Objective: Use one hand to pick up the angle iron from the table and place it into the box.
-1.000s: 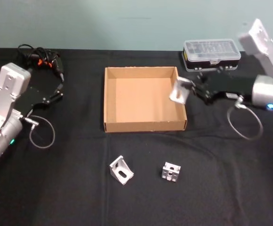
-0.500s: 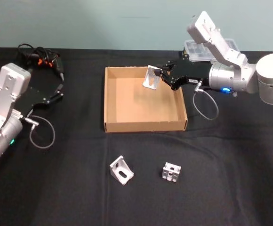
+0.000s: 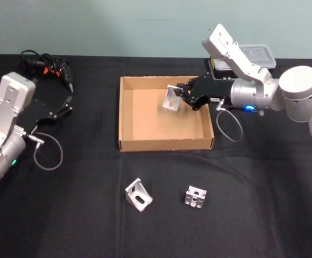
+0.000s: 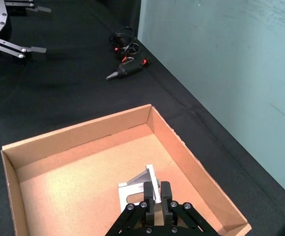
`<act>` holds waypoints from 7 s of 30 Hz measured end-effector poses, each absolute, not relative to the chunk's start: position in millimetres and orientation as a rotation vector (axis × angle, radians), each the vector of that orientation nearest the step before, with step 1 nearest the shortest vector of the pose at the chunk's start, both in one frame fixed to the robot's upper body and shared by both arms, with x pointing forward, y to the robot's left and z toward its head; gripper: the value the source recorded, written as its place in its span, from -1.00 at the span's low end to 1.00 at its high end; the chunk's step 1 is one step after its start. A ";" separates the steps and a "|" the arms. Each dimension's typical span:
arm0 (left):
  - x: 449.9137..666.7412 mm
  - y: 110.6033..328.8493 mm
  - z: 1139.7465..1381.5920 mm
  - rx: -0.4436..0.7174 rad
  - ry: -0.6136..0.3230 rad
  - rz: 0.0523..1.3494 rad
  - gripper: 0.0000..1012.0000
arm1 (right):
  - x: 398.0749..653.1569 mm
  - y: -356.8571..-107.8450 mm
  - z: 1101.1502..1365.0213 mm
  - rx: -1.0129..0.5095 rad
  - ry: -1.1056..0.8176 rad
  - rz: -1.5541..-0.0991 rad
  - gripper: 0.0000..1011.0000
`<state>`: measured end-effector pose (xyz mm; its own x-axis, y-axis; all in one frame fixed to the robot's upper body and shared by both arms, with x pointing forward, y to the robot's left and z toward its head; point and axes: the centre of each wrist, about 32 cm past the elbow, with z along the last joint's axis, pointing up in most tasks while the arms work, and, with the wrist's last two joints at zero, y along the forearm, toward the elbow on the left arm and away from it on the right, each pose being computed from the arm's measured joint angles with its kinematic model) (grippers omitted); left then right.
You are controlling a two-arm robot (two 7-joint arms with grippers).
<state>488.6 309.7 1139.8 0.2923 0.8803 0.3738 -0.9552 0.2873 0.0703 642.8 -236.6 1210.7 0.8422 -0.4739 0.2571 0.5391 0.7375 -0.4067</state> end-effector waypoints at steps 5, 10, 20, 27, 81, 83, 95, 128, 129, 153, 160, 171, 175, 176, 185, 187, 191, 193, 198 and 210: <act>488.6 309.6 1139.8 0.304 -0.285 1.248 0.98 | 643.4 -234.9 1209.7 -0.498 -0.137 -0.557 -0.80; 488.6 309.7 1139.8 0.305 -0.285 1.248 0.98 | 643.1 -234.3 1209.1 -0.504 -0.134 -0.559 -0.80; 488.6 309.7 1139.8 0.305 -0.285 1.248 0.98 | 640.2 -232.5 1209.4 -0.503 -0.125 -0.578 -0.28; 488.6 309.7 1139.8 0.304 -0.285 1.248 0.98 | 631.0 -234.2 1215.3 -0.478 -0.131 -0.614 0.15; 488.6 309.6 1139.8 0.304 -0.285 1.248 0.98 | 474.4 -259.8 1230.7 -0.435 0.040 -0.440 0.98; 488.6 309.7 1139.8 0.304 -0.285 1.248 0.98 | 473.1 -259.5 1231.0 -0.445 0.042 -0.425 0.98; 488.6 309.7 1139.8 0.304 -0.285 1.248 0.98 | 468.3 -259.7 1232.1 -0.543 0.034 -0.372 0.99; 488.6 309.7 1139.8 0.305 -0.285 1.248 0.98 | 469.9 -259.3 1220.0 -0.665 0.022 -0.325 0.98; 488.6 309.7 1139.8 0.305 -0.285 1.248 0.98 | 470.2 -259.2 1219.7 -0.666 0.022 -0.325 0.98; 488.6 309.7 1139.8 0.304 -0.285 1.248 0.98 | 479.1 -255.0 1214.2 -0.686 0.037 -0.305 0.43; 488.6 309.6 1139.8 0.304 -0.285 1.248 0.98 | 482.9 -253.9 1214.6 -0.688 0.041 -0.295 0.03; 488.6 309.7 1139.8 0.305 -0.285 1.248 0.98 | 488.2 -252.3 1214.9 -0.690 0.041 -0.281 -0.68; 488.6 309.7 1139.8 0.305 -0.285 1.248 0.98 | 489.2 -252.0 1214.8 -0.689 0.042 -0.278 -0.84; 488.6 309.7 1139.8 0.305 -0.285 1.248 0.98 | 489.4 -252.0 1214.7 -0.688 0.042 -0.277 -0.84; 488.6 309.7 1139.8 0.304 -0.285 1.248 0.98 | 492.5 -253.7 1217.3 -0.661 0.048 -0.278 -0.84; 488.6 309.7 1139.8 0.304 -0.285 1.248 0.98 | 494.8 -255.3 1220.9 -0.642 0.050 -0.285 -0.84; 488.6 309.7 1139.8 0.305 -0.285 1.248 0.98 | 500.7 -258.1 1230.8 -0.595 0.039 -0.305 -0.84; 488.6 309.7 1139.8 0.304 -0.285 1.248 0.98 | 505.9 -260.8 1238.2 -0.556 0.020 -0.339 -0.84; 488.6 309.7 1139.8 0.304 -0.285 1.248 0.98 | 520.5 -267.3 1253.4 -0.494 -0.047 -0.437 -0.84; 488.6 309.7 1139.8 0.305 -0.285 1.248 0.98 | 550.1 -273.5 1260.1 -0.494 -0.164 -0.559 -0.84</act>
<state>488.6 309.7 1139.8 0.2923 0.8803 0.3738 -0.9552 0.2873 0.0703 550.1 -273.5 1260.1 0.8383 -0.4677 0.2801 0.5449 0.7348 -0.4040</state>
